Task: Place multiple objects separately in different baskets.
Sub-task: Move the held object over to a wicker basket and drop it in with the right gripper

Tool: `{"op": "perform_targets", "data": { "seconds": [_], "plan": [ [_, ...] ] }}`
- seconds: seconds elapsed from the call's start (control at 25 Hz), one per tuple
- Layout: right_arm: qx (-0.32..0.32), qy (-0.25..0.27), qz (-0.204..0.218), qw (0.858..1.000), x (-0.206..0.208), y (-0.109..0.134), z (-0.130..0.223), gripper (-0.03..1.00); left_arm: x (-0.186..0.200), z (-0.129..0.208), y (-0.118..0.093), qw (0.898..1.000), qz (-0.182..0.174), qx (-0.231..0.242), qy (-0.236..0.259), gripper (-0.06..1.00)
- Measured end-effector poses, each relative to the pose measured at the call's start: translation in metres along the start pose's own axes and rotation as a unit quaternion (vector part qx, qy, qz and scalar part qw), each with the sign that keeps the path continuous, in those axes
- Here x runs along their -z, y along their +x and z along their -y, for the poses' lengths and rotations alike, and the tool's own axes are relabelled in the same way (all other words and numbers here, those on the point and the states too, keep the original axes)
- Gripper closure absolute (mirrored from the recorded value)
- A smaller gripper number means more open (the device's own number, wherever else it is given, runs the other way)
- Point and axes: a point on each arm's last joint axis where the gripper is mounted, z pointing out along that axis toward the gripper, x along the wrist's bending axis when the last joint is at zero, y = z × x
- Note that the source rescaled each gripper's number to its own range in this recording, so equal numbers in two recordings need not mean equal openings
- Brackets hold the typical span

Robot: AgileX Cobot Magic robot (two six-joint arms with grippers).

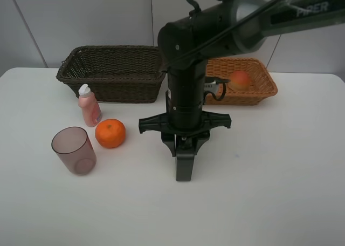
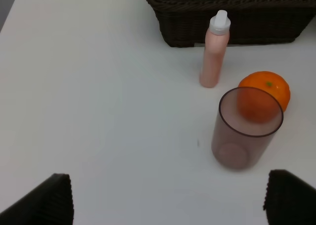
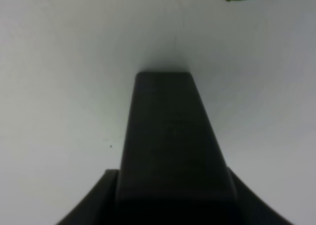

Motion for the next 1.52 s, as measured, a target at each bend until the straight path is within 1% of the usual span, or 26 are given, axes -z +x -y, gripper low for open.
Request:
{"op": "perform_targets", "data": {
  "seconds": [0.36, 0.44, 0.56, 0.8, 0.96, 1.12, 1.32, 1.44, 1.52],
  "plan": [
    [0.024, 0.007, 0.007, 1.0, 0.0, -0.001, 0.001, 0.96, 0.0, 0.0, 0.0, 1.0, 0.0, 0.0, 0.0, -0.06],
    [0.026, 0.006, 0.007, 1.0, 0.006, -0.003, 0.003, 0.96, 0.0, 0.0, 0.0, 1.0, 0.0, 0.0, 0.0, -0.06],
    [0.035, -0.01, -0.008, 0.999, 0.026, -0.006, 0.003, 0.96, 0.0, 0.0, 0.0, 1.0, 0.0, 0.0, 0.0, -0.06],
    [0.044, -0.069, -0.055, 0.995, 0.079, -0.009, 0.001, 0.96, 0.0, 0.0, 0.0, 1.0, 0.0, 0.0, 0.0, -0.06],
    [0.047, -0.106, -0.075, 0.99, 0.105, -0.008, -0.004, 0.96, 0.0, 0.0, 0.0, 1.0, 0.0, 0.0, 0.0, -0.06],
    [0.065, -0.138, -0.079, 0.985, 0.12, -0.008, -0.01, 0.96, 0.0, 0.0, 0.0, 1.0, 0.0, 0.0, 0.0, -0.06],
    [0.094, -0.184, -0.067, 0.976, 0.137, -0.01, -0.017, 0.96, 0.0, 0.0, 0.0, 1.0, 0.0, 0.0, 0.0, -0.06],
    [0.126, -0.216, -0.061, 0.966, 0.144, -0.01, -0.022, 0.96, 0.0, 0.0, 0.0, 1.0, 0.0, 0.0, 0.0, -0.06],
    [0.146, -0.245, -0.076, 0.955, 0.147, -0.007, -0.027, 0.96, 0.0, 0.0, 0.0, 1.0, 0.0, 0.0, 0.0, -0.06]
  ]
}}
